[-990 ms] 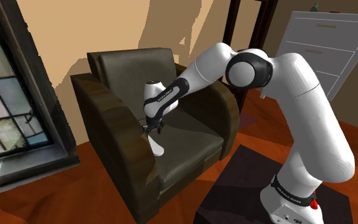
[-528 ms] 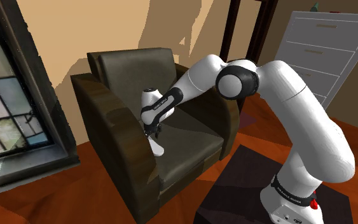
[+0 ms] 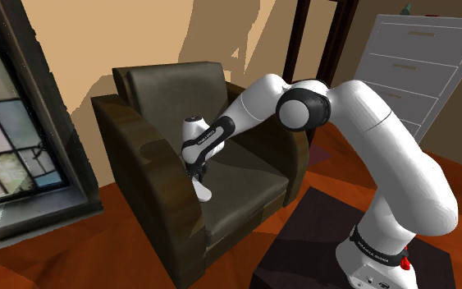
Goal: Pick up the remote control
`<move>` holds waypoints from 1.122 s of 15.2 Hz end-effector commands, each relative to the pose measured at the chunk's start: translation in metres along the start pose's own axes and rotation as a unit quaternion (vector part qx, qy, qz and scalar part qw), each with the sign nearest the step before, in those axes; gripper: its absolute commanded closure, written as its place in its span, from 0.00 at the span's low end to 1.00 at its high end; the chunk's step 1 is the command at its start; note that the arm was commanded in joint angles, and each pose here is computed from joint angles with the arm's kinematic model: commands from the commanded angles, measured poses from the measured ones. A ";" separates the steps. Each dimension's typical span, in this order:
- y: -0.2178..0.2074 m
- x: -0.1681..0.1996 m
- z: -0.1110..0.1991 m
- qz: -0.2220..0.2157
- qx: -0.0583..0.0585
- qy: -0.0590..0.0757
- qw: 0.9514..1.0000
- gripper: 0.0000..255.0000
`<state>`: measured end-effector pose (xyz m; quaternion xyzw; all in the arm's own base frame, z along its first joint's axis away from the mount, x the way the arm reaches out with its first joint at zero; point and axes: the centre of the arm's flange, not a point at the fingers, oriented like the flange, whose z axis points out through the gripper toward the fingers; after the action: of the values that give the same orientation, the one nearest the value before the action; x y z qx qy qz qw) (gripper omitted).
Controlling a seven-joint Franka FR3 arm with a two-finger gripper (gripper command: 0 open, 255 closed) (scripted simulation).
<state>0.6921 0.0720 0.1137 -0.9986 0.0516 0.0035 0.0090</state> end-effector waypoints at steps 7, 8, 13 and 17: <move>0.001 -0.001 -0.010 0.000 0.000 0.000 1.000 1.00; 0.001 -0.001 -0.015 0.000 0.000 0.000 1.000 1.00; 0.000 -0.001 -0.042 0.000 0.000 0.000 1.000 1.00; 0.000 -0.001 -0.063 -0.001 0.000 0.000 1.000 1.00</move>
<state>0.6917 0.0711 0.1711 -0.9986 0.0511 0.0036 0.0088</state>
